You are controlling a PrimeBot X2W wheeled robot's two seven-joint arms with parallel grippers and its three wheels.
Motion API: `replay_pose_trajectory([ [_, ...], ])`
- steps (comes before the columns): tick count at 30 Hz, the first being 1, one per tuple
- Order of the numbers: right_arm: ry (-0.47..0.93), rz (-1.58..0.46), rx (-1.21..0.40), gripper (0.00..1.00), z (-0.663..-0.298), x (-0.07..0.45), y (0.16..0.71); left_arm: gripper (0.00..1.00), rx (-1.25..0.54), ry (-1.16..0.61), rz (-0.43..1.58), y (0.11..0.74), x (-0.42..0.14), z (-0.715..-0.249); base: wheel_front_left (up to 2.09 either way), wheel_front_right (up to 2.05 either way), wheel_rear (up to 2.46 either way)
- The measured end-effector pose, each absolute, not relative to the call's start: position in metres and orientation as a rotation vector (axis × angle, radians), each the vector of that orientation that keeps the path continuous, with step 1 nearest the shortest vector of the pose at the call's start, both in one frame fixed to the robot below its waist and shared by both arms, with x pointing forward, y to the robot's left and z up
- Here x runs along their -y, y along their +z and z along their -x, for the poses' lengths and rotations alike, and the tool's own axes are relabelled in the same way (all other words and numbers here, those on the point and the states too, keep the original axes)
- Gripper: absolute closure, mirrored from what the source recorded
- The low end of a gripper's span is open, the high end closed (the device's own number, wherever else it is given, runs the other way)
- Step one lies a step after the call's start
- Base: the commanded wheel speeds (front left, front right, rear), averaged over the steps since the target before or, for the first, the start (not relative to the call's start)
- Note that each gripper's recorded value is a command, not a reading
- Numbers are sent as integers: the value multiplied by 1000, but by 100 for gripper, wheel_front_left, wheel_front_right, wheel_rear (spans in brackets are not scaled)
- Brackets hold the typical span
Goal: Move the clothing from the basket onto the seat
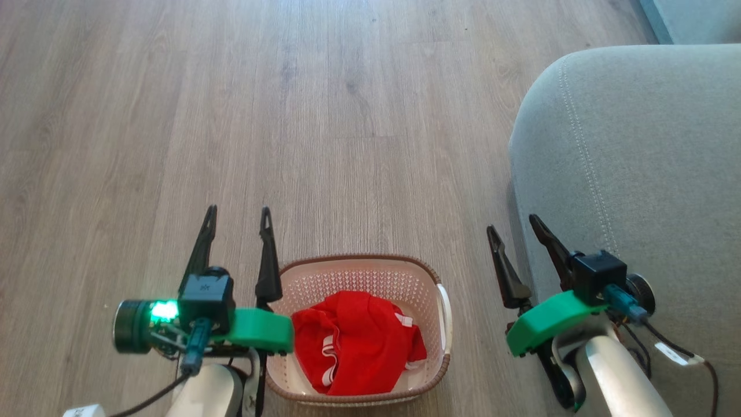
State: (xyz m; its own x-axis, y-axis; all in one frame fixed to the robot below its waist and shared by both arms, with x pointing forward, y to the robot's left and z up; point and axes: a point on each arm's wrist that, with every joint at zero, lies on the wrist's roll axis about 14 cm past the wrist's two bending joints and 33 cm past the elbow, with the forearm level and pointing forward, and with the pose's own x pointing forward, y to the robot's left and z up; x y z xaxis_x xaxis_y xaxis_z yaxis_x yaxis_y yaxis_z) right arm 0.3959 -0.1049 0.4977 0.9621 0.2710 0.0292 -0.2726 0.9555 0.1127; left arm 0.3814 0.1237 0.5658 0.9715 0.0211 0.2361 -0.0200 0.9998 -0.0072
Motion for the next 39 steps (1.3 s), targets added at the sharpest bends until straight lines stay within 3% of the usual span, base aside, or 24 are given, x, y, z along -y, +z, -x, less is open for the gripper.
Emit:
replay_pose_trajectory([
  [27,209,-225,-35,0,-398,121,480,0,114,-32,34,521,-131,-384,0,0,0],
  [39,186,-175,-91,0,-431,131,453,0,-85,-171,-28,448,-98,-409,0,0,0],
])
